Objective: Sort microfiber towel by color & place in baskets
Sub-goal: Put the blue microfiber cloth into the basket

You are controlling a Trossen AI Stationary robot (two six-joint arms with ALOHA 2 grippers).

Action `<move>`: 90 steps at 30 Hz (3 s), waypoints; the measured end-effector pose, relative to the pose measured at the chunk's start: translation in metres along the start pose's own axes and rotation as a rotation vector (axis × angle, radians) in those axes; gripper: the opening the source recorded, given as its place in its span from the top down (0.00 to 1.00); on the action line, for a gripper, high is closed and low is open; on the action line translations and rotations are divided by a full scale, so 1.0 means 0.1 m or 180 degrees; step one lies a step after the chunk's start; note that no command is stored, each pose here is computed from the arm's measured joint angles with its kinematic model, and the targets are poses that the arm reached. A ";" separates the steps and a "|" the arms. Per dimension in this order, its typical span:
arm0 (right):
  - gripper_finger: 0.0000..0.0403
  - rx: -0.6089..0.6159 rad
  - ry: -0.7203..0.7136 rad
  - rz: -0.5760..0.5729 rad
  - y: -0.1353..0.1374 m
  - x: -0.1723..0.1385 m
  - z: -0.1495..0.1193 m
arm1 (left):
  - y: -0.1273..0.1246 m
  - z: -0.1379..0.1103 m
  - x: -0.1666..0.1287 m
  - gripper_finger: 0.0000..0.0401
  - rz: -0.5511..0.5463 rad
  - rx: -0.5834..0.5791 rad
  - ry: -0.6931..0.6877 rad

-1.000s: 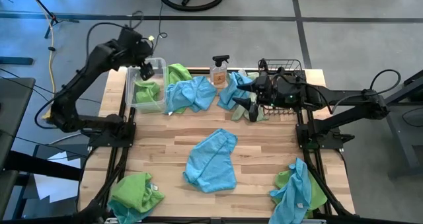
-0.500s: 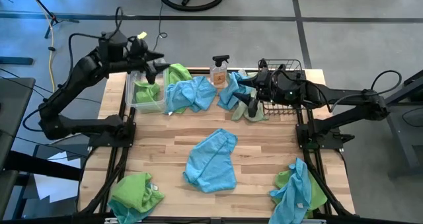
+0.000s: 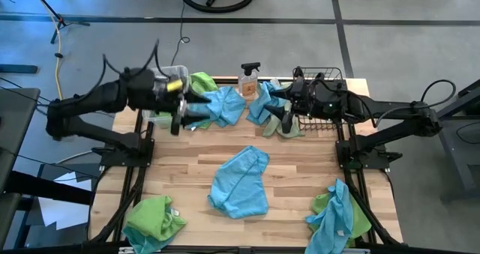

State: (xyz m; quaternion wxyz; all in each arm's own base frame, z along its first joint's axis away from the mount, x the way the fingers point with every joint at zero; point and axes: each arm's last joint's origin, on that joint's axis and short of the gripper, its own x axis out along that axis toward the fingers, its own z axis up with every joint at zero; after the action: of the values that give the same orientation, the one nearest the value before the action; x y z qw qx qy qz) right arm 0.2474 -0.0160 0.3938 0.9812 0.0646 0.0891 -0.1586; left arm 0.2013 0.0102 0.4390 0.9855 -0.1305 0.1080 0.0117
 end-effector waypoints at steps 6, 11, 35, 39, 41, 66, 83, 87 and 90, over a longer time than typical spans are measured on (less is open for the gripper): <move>0.37 0.0031 -0.0109 0.0035 0.01 0.00 0.03 | -0.32 -0.09 0.05 0.33 0.0152 0.0201 -0.0035; 0.37 0.0038 -0.0118 0.0276 0.03 0.00 0.05 | -0.43 -0.07 0.02 0.33 0.0284 0.0416 -0.0246; 0.37 0.0467 -0.0169 0.0465 0.05 -0.01 0.08 | -0.16 -1.10 0.63 0.33 0.0119 0.0455 0.0652; 0.37 0.0544 -0.0106 0.0453 0.05 -0.01 0.06 | -0.19 -1.18 0.80 0.33 -0.0045 0.0468 0.1058; 0.37 0.0540 -0.0075 0.0445 0.04 -0.01 0.05 | -0.21 -1.22 0.92 0.33 -0.0054 0.0486 0.1277; 0.37 0.0041 0.0504 0.0822 0.06 -0.02 -0.12 | -0.12 -2.52 2.01 0.33 0.0952 0.0088 0.3079; 0.37 0.0254 0.0395 0.0809 0.07 -0.02 -0.08 | -0.05 -2.75 2.18 0.76 0.0963 0.0073 0.3160; 0.37 0.0339 0.0334 0.0819 0.07 -0.01 -0.06 | -0.09 -2.67 2.14 0.96 0.0657 0.0121 0.3154; 0.37 0.0383 0.0308 0.0825 0.07 -0.02 -0.05 | -0.16 -2.49 2.05 0.99 0.0511 0.0247 0.3026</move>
State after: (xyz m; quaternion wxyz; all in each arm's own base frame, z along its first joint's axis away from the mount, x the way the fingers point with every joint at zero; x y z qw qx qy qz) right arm 0.2476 -0.0080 0.3901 0.9824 0.1419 0.1175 -0.0325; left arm 0.3498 -0.0709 0.1644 0.8271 -0.0758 0.5565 0.0228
